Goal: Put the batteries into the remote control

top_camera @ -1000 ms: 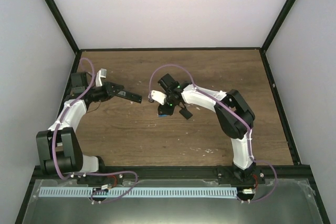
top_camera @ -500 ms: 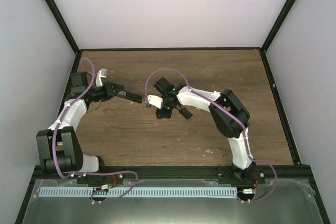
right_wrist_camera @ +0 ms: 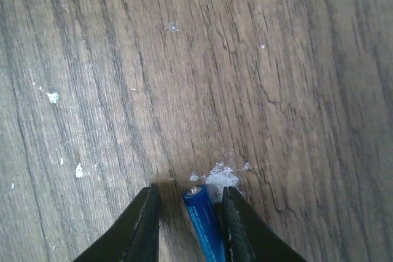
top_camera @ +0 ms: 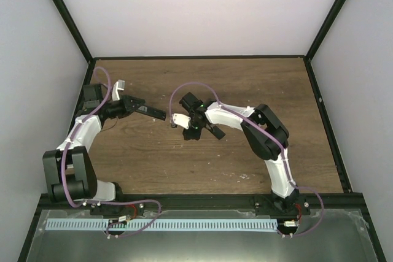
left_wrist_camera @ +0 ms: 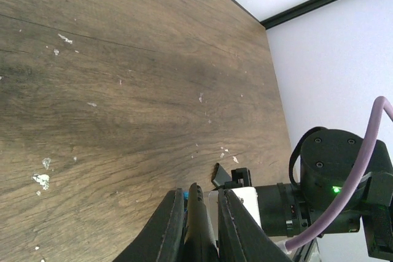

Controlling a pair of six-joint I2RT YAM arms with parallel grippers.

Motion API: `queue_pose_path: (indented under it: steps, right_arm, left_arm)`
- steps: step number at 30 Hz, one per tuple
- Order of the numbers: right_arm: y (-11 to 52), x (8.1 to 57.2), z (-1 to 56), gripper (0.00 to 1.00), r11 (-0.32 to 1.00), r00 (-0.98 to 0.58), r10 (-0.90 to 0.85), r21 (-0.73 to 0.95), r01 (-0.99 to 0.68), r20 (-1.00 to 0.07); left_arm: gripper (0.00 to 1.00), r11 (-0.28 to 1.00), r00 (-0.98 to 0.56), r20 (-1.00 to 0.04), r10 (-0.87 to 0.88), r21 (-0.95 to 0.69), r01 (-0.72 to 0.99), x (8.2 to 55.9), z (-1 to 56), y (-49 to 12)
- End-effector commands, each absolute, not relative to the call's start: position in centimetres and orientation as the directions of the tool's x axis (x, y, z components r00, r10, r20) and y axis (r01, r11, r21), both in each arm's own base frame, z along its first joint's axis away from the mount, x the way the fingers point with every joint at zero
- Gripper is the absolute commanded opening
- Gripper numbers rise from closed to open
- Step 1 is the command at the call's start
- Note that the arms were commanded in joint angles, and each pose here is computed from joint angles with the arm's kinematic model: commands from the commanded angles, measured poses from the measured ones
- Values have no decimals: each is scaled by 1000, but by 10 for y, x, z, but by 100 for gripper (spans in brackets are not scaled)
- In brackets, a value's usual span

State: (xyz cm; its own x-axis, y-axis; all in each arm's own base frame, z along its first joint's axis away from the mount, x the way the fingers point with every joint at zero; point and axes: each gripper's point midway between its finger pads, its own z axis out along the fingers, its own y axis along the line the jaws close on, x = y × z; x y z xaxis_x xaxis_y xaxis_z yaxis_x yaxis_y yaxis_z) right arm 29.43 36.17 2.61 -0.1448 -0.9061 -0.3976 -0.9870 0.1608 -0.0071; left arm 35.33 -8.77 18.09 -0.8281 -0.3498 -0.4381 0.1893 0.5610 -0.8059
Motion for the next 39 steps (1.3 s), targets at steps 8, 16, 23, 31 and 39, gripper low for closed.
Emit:
queue_pose_path:
  steps: [8,16,23,31,39]
  right_arm:
    - [365,296,23,18,138,-120,-916,-18,-990,-383]
    - [362,297,23,10,147,-125,-919,-30,-989,-373]
    - [363,299,33,3,180,-157,-907,-23,-983,-391]
    - [365,302,92,1,267,-250,-788,53,-962,-563]
    - [365,302,192,1,317,-261,-584,81,-945,-769]
  left_arm:
    - [0,563,-811,-476,-340,-794,230,361,192,-85]
    - [0,565,-810,-477,-341,-793,229,361,193,-85]
    - [0,569,-811,-475,-342,-791,224,360,191,-84]
    - [0,539,-809,-456,-371,-815,212,354,183,-87]
    - [0,438,-817,-444,-368,-858,269,347,193,-99]
